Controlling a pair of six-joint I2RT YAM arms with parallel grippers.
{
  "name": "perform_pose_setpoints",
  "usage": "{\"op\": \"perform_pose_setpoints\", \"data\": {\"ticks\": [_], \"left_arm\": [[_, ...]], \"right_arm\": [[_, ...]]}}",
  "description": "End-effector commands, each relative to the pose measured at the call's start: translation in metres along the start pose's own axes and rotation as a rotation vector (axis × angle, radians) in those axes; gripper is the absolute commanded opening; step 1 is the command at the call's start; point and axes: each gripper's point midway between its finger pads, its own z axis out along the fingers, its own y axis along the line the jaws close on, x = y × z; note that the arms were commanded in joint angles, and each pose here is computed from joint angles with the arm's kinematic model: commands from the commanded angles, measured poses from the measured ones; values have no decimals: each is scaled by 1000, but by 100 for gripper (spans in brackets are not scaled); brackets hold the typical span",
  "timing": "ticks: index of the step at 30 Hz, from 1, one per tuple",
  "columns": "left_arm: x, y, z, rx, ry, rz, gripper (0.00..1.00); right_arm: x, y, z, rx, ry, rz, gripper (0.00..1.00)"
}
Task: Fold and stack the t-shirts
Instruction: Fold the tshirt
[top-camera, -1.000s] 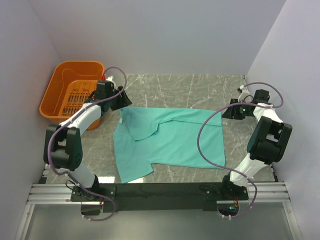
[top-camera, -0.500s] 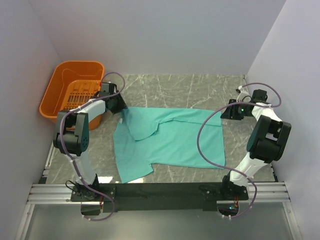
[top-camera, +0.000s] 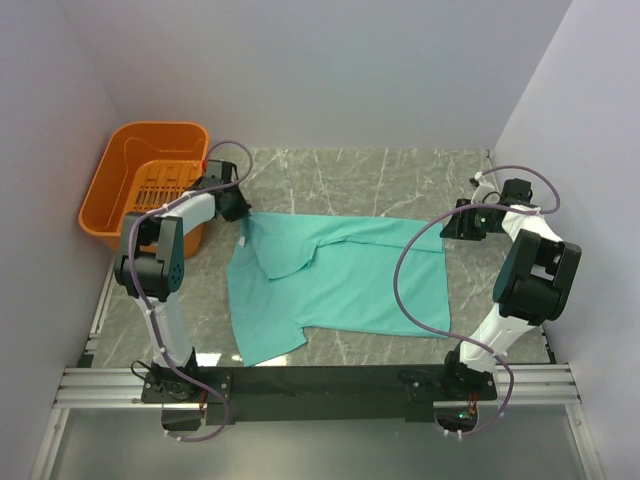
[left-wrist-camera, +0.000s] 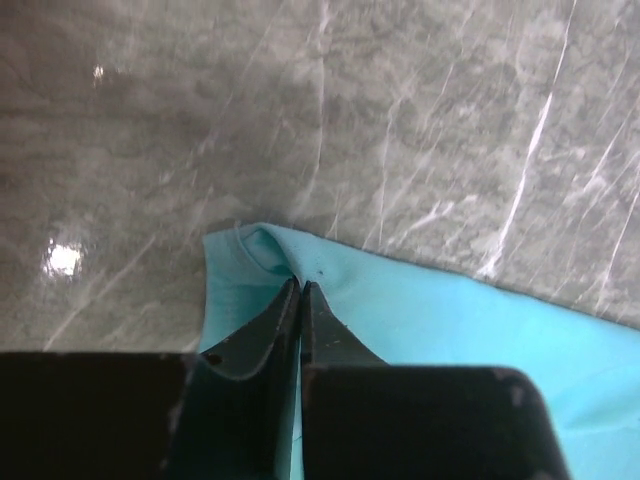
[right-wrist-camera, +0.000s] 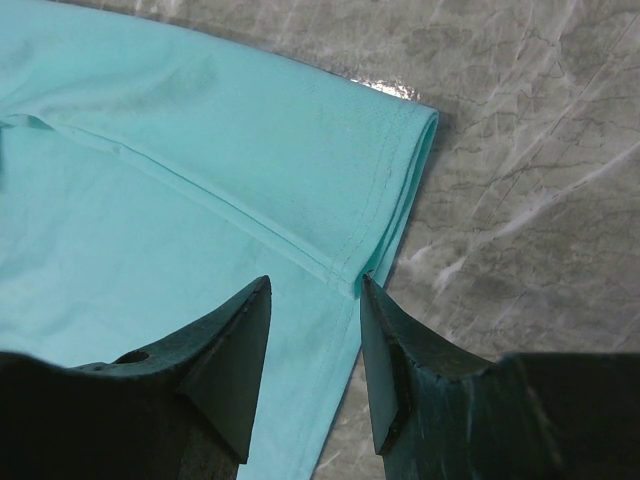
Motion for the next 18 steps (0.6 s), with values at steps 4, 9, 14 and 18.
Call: {"op": "perform_pose_setpoints", "data": {"ticks": [4, 9, 14, 18], "left_arm": [[-30, -14, -1, 7, -67, 46, 4], [-37, -16, 9, 1, -65, 62, 4], [-42, -20, 18, 1, -63, 77, 4], [-49, -16, 26, -39, -76, 86, 4]], "right_arm": [[-9, -2, 1, 8, -2, -15, 48], [-4, -2, 2, 9, 11, -12, 48], [-3, -2, 1, 5, 14, -21, 48], [-1, -1, 0, 2, 23, -30, 48]]}}
